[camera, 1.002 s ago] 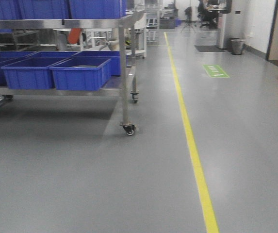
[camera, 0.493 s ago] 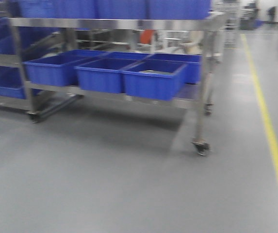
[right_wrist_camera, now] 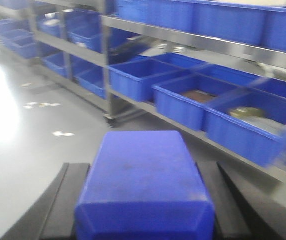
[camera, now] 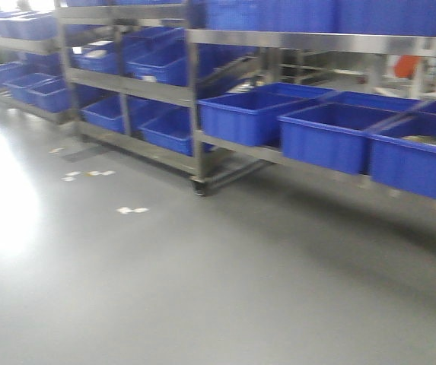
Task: Pick and sort blue part to right shelf
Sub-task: 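Drive the base along the aisle toward the blue bin shelves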
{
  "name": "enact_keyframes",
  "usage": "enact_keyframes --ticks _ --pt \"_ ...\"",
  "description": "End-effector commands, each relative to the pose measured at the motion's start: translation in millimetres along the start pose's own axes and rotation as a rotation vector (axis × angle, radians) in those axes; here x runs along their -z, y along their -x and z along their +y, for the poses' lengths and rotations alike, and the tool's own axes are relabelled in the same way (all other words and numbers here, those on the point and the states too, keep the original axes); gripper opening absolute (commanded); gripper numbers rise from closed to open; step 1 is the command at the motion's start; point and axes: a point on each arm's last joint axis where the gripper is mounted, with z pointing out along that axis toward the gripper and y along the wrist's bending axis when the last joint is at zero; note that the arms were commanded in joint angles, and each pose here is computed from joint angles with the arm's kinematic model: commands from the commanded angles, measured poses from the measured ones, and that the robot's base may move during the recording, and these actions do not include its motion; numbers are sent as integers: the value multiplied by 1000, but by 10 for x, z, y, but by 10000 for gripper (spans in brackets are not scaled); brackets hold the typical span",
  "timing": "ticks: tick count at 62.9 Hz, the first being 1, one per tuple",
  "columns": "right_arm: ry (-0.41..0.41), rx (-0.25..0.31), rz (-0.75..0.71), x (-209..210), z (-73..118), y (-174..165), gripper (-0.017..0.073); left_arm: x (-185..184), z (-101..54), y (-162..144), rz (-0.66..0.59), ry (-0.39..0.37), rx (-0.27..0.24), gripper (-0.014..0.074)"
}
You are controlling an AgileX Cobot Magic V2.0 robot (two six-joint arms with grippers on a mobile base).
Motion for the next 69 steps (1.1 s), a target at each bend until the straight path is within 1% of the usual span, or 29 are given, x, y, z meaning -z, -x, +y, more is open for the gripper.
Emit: enact_keyframes --ticks 1,69 --pt "-4 7 -116 19 -2 177 423 8 7 170 -110 9 15 262" --pt "-4 7 -116 19 -2 177 423 8 7 170 -110 9 15 262"
